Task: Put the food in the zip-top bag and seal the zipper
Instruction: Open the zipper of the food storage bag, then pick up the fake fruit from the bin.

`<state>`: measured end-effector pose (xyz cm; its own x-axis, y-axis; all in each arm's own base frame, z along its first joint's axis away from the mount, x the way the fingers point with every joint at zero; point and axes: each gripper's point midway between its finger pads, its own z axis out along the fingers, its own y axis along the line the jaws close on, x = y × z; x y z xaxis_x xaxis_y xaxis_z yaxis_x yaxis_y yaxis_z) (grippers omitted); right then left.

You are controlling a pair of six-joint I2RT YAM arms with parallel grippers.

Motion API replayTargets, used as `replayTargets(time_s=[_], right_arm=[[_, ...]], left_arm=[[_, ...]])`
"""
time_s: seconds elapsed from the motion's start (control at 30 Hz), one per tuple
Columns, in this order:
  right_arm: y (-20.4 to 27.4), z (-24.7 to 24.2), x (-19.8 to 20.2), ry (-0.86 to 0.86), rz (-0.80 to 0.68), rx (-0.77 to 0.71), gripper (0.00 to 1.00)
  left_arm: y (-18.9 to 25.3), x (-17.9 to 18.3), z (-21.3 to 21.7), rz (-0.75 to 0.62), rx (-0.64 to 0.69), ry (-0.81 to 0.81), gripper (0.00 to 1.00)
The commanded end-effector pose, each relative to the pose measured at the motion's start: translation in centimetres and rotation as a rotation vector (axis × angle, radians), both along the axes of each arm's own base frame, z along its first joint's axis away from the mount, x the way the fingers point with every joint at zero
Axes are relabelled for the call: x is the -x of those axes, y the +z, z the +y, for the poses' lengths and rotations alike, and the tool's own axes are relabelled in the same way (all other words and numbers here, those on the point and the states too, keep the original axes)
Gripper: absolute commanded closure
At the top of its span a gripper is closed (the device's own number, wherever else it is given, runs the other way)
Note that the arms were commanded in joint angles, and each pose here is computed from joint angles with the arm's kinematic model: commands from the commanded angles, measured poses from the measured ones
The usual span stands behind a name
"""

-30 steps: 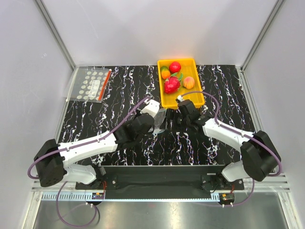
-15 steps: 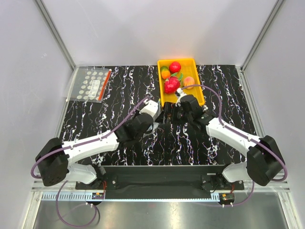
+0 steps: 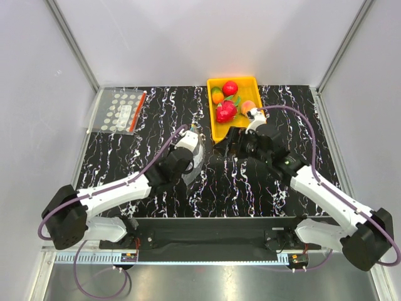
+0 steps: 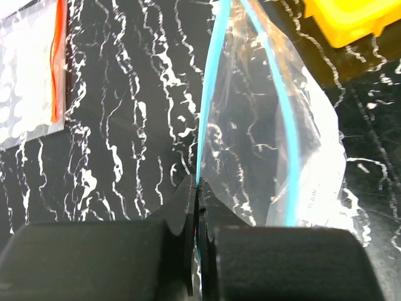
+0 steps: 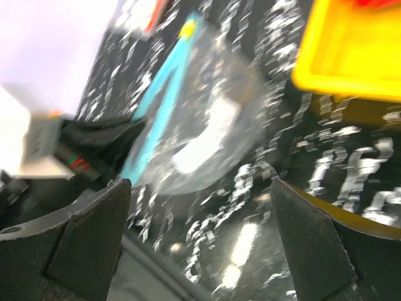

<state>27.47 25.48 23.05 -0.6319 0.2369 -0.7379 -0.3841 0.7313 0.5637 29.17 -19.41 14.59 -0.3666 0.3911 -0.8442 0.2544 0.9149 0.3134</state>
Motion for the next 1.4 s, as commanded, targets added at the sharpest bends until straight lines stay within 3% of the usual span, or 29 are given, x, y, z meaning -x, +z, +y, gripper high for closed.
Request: replayTargets(time_s=[0.0,0.2,0.37,0.6,0.73,0.93,1.1,1.37], right_arm=[[1.4,-3.4,-2.4,-0.154,-0.065,0.091,0.0],[1.7,-8.5,-8.3,-0.324,0.012,0.074,0.0],[-0.2,-11.5,-14.8,-0.499,0.082,0.183,0.0],[-2.1,-12.6,-23.8,-0.518,0.124,0.212,0.01],[-6.6,-13.1,-27.0,-0.51,0.211,0.267,0.0],[-10.6,-13.3,-30.4,-0.499,0.266,0.323,0.04],[-10.5,-13.6,-32.0,-0.522,0.238,0.339,0.01],[-12.8,-14.4,-32.1,-0.552,0.284,0.378,0.05]], left_arm=[[2.1,-0.6,-0.3,-0.064,0.103,0.015,1.0],[1.4,-0.3,0.2,-0.079,0.124,0.024,1.0],[2.4,-0.1,0.6,-0.102,0.144,0.026,1.0],[4.8,-0.6,3.3,-0.186,0.055,0.131,1.0],[4.1,-1.0,2.7,-0.177,-0.007,0.112,1.0],[1.1,-0.6,-0.3,-0.117,-0.107,0.038,1.0],[0.5,-0.4,-2.3,-0.09,-0.054,-0.034,1.0],[0.3,0.0,-2.9,-0.079,-0.022,-0.064,1.0]])
